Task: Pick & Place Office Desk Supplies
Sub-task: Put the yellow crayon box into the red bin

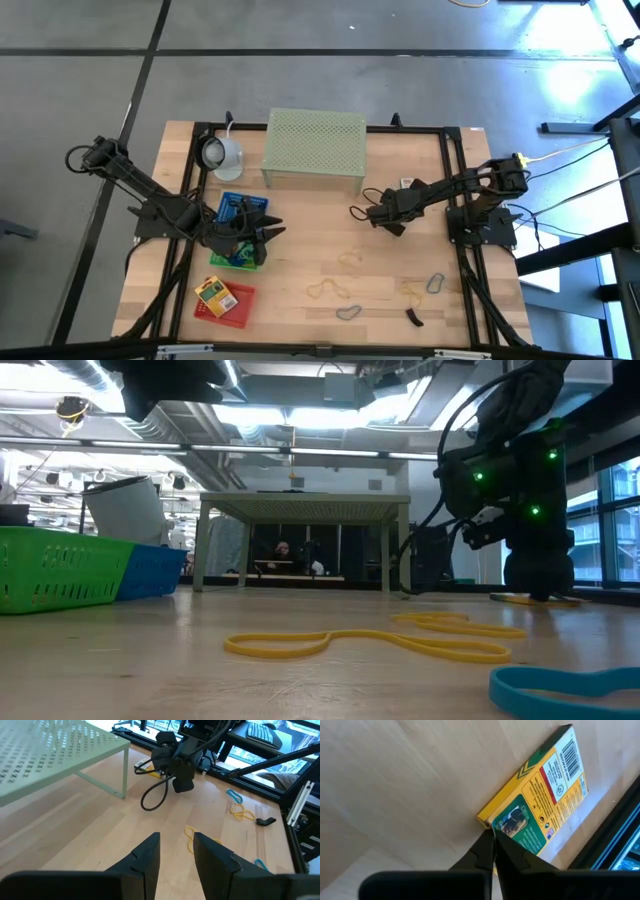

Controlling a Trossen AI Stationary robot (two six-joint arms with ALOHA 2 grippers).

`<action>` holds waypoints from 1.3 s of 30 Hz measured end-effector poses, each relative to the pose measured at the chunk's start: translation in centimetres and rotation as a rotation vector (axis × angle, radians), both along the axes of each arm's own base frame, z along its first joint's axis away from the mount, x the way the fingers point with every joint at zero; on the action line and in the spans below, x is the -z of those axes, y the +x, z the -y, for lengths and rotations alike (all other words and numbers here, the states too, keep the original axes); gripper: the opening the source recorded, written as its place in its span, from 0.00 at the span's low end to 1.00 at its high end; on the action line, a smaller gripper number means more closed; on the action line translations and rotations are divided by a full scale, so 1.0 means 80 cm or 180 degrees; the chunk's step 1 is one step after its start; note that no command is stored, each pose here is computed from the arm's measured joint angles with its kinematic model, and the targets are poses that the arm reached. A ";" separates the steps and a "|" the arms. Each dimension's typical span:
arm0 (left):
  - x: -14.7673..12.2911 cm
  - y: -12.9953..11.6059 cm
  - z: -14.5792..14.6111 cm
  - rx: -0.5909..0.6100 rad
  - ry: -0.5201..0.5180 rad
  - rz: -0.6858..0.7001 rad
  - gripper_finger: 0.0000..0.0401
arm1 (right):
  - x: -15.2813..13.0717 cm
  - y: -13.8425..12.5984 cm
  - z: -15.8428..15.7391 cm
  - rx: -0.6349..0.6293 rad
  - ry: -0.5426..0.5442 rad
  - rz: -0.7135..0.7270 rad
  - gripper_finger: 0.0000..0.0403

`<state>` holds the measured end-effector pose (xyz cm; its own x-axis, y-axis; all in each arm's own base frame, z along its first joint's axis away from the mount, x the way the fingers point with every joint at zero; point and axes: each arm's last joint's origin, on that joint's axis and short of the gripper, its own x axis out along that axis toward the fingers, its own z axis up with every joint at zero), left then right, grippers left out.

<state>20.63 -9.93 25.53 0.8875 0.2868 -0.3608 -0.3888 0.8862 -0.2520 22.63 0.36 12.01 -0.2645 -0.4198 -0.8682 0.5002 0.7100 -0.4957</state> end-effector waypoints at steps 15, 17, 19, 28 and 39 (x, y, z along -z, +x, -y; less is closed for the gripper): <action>0.037 0.032 0.021 0.0371 0.0599 -0.0328 0.28 | -0.080 0.028 -0.058 -0.0756 0.0490 0.0712 0.02; 0.047 0.042 0.027 0.0457 0.0706 -0.0358 0.28 | -0.097 0.032 -0.072 -0.1026 0.0635 0.0814 0.02; 0.054 0.051 0.033 0.0542 0.0813 -0.0327 0.28 | -0.111 0.035 -0.087 -0.1347 0.0813 0.0884 0.02; 0.080 0.087 0.051 0.1025 0.1085 -0.0010 0.28 | -0.156 0.056 -0.147 -0.2608 0.1185 0.1558 0.02; 0.090 0.107 0.059 0.1501 0.1054 0.0446 0.43 | -0.183 0.080 -0.164 -0.3157 0.1204 0.2267 0.02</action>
